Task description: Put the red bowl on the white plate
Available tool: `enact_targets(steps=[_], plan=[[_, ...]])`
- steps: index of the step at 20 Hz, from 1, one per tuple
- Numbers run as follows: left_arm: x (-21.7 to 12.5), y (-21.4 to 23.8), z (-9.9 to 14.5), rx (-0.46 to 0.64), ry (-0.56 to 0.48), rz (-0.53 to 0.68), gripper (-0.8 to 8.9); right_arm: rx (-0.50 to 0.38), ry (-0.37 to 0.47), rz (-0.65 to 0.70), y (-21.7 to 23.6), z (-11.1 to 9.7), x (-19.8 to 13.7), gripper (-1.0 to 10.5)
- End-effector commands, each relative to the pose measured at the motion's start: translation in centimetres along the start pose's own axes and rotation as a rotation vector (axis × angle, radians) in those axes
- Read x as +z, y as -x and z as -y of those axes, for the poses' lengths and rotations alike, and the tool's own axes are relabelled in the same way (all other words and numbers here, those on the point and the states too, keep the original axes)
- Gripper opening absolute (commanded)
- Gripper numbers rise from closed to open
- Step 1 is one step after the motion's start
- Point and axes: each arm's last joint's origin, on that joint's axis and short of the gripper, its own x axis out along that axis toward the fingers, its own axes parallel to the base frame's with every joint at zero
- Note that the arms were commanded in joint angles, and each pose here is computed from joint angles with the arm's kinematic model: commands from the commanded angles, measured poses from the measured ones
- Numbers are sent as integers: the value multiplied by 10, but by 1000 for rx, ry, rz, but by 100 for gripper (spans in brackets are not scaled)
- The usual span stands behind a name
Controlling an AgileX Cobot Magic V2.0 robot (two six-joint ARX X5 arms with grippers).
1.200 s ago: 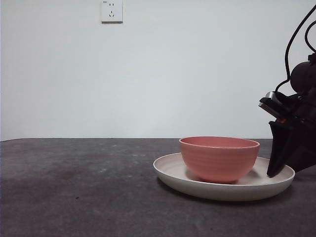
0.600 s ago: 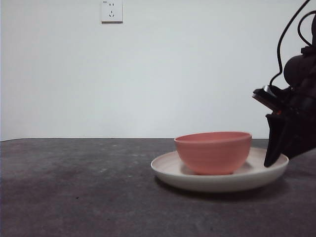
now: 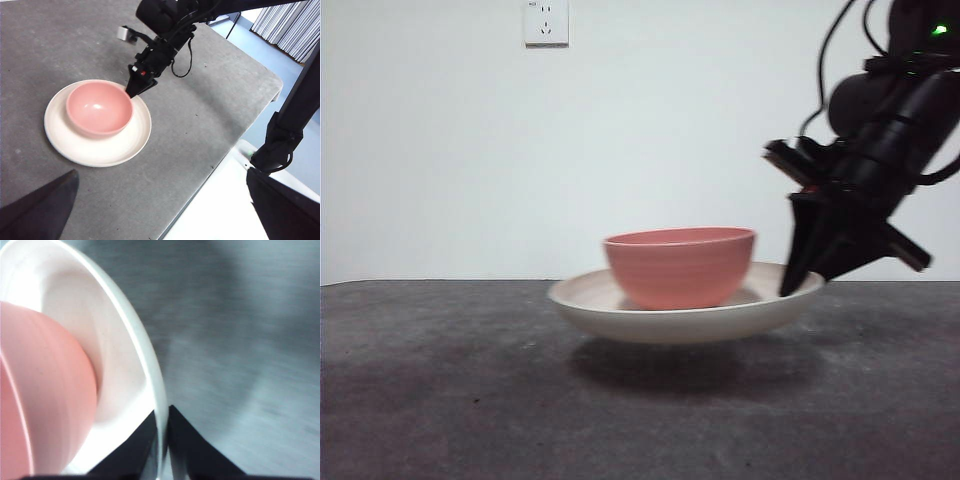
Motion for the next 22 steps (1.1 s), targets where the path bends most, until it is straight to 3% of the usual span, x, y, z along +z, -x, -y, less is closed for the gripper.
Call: enact_targets(steps=[1, 5, 16, 22], plan=[[3, 1, 1, -5, -7, 12, 625, 24, -4, 5, -12, -14, 5, 5], [3, 1, 1, -5, -7, 11, 625, 40, -2, -24, -33, -28, 4, 5], [3, 1, 1, -4, -6, 6, 625, 29, -1, -86, -67, -26, 1, 7], [3, 1, 1, -4, -7, 7, 625, 22, -13, -89, -61, -25, 0, 116]])
